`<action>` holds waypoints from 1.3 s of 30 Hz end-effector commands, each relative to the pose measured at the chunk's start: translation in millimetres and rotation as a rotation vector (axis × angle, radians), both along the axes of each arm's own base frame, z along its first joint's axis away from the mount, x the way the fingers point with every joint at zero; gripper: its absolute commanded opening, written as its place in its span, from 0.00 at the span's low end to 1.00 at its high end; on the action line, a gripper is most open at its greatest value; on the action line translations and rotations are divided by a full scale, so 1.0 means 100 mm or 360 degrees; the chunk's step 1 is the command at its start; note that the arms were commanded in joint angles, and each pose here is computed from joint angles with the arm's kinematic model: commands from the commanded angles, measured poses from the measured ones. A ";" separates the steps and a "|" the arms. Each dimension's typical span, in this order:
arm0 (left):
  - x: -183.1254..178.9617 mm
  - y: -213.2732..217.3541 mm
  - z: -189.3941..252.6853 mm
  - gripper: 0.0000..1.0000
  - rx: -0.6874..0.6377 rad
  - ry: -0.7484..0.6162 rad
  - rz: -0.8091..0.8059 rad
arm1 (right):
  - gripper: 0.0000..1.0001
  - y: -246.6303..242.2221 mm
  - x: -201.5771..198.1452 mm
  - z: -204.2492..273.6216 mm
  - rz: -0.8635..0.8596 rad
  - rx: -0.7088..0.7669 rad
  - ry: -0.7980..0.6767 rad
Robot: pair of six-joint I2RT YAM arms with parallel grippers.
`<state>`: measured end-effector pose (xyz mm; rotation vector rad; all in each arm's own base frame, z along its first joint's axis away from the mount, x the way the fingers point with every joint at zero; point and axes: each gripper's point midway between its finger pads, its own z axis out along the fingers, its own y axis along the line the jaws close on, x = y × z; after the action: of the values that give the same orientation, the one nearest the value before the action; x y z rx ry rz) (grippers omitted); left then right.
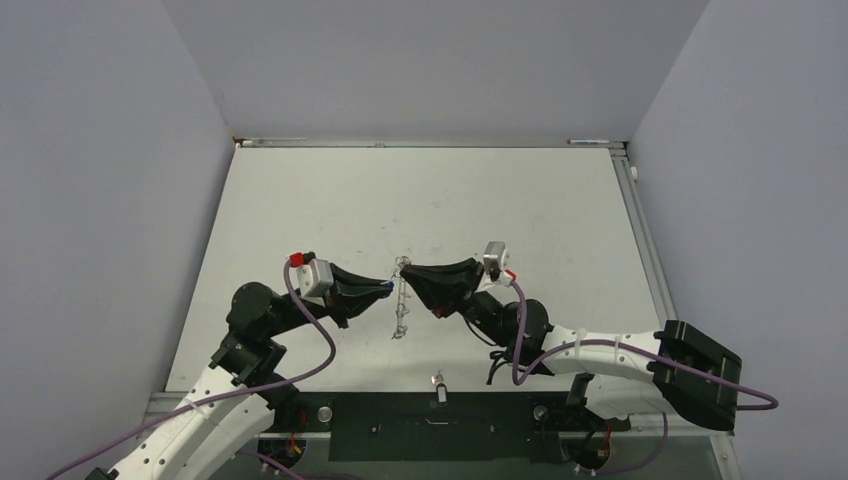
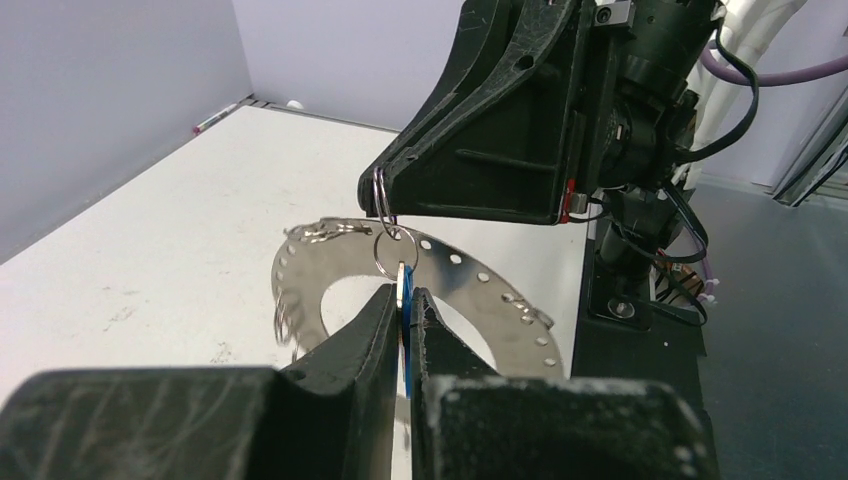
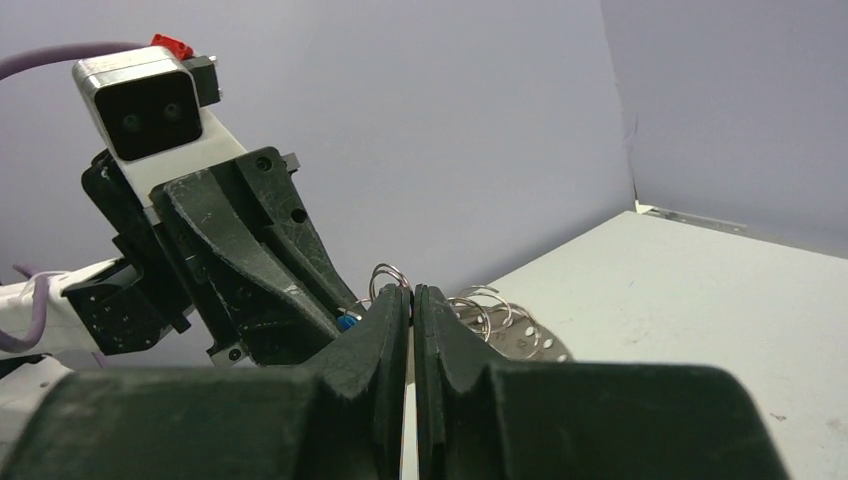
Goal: Put the keys on the keyring
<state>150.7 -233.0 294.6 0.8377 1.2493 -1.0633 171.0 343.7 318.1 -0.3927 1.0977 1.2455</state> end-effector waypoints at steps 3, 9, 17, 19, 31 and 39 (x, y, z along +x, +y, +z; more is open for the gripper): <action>-0.02 0.01 0.08 0.00 0.0011 -0.0013 -0.0003 | 0.05 -0.32 0.26 0.45 -0.0294 0.0358 0.0114; 0.08 0.03 0.02 0.00 0.0052 0.0026 0.0071 | 0.05 -0.18 0.35 0.44 -0.0356 0.0344 0.0272; 0.22 0.05 -0.06 0.00 0.0103 0.0088 0.0176 | 0.05 0.10 0.18 0.36 -0.0335 0.0304 0.0335; 0.23 0.06 -0.06 0.00 0.0104 0.0090 0.0189 | 0.05 0.10 0.20 0.34 -0.0355 0.0292 0.0338; 0.21 0.10 -0.01 0.00 0.0090 0.0062 0.0206 | 0.05 0.20 0.13 0.27 -0.0312 0.0183 0.0264; 0.20 0.15 0.04 0.00 0.0087 0.0036 0.0241 | 0.05 0.26 0.03 0.12 -0.0242 0.0001 0.0183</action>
<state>169.2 -222.2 276.7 0.7768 1.3906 -0.9539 186.7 369.1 302.0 -0.1859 1.2787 1.0891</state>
